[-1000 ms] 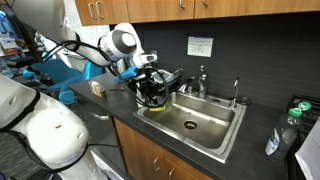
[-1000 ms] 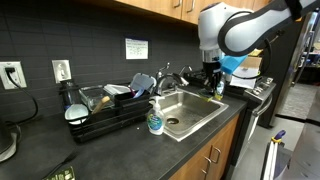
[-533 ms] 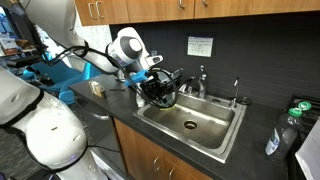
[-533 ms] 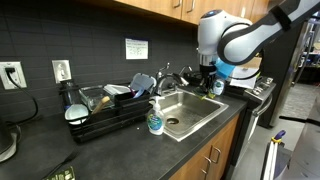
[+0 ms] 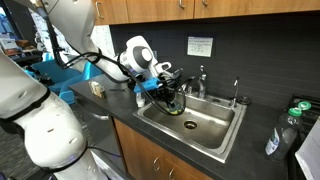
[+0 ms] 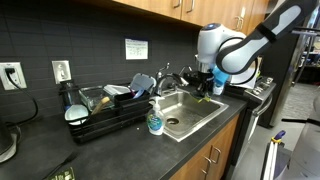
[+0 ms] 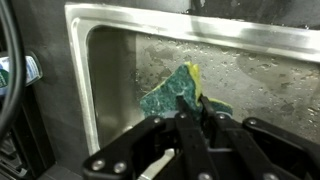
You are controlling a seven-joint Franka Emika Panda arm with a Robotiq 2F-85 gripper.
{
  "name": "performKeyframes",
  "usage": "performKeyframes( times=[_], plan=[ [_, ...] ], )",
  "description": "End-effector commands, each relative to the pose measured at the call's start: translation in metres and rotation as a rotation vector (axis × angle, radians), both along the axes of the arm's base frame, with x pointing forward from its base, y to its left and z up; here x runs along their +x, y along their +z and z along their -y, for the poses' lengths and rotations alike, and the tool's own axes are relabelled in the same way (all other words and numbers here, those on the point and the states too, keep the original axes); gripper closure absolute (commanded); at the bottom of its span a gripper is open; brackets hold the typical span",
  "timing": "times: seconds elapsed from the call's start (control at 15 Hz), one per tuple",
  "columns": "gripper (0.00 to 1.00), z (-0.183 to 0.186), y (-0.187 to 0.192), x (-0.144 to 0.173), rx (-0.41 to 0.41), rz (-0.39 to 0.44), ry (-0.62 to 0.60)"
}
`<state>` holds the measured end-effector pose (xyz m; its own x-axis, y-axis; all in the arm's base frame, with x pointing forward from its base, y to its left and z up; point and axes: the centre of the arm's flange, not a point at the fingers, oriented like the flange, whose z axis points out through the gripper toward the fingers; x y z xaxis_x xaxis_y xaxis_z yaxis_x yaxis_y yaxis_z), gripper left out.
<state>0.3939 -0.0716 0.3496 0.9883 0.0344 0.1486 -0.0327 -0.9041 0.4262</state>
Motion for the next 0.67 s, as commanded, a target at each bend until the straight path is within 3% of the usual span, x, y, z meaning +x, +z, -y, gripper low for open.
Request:
performKeyframes(
  times=[0.0,0.6],
  plan=[
    [0.96,0.012,-0.011,0.015,-0.002,0.022,0.013],
    [0.96,0.008,-0.019,0.029,0.051,0.069,0.071]
  ],
)
